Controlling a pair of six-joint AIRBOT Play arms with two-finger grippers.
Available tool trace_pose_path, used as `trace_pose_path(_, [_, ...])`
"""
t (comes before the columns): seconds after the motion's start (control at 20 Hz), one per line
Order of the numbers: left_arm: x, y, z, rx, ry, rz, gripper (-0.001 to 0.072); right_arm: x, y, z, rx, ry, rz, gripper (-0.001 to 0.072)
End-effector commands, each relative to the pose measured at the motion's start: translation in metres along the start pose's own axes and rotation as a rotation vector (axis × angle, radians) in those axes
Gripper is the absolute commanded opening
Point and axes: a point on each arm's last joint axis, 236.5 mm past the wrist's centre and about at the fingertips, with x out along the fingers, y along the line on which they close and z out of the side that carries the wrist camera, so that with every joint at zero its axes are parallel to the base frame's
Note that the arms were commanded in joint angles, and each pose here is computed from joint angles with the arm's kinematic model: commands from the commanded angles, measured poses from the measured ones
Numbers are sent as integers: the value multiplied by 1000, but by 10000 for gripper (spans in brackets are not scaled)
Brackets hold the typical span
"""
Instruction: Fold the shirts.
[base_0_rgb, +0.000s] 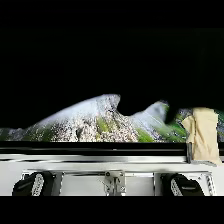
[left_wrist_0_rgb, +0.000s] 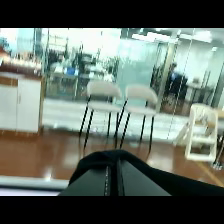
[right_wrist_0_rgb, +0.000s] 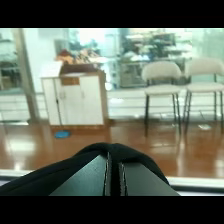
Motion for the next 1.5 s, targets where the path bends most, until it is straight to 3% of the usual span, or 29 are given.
trace_pose_path(0.0, [-14, 5, -49, -9, 214, 47, 45, -26, -20, -37, -25, 179, -110, 60])
trace_pose_path(0.35, [24, 73, -217, -119, 702, 73, 45, 11, -65, -227, 52, 977, -166, 60])
trace_pose_path(0.65, [79, 151, -413, -346, 1118, 89, 45, 132, -101, -402, 200, 1271, -117, 60])
trace_pose_path(0.8, [108, 174, -486, -374, 1265, 50, 45, 171, -97, -497, 380, 1351, -88, 60])
trace_pose_path(1.0, [145, 194, -550, -457, 1347, 45, 46, 194, -100, -575, 487, 1370, -93, 60])
trace_pose_path(1.3, [184, 191, -602, -437, 1310, 51, 46, 249, -109, -591, 439, 1160, -129, 60])
trace_pose_path(1.45, [176, 180, -613, -390, 1367, 29, 45, 240, -104, -602, 365, 1214, -124, 60])
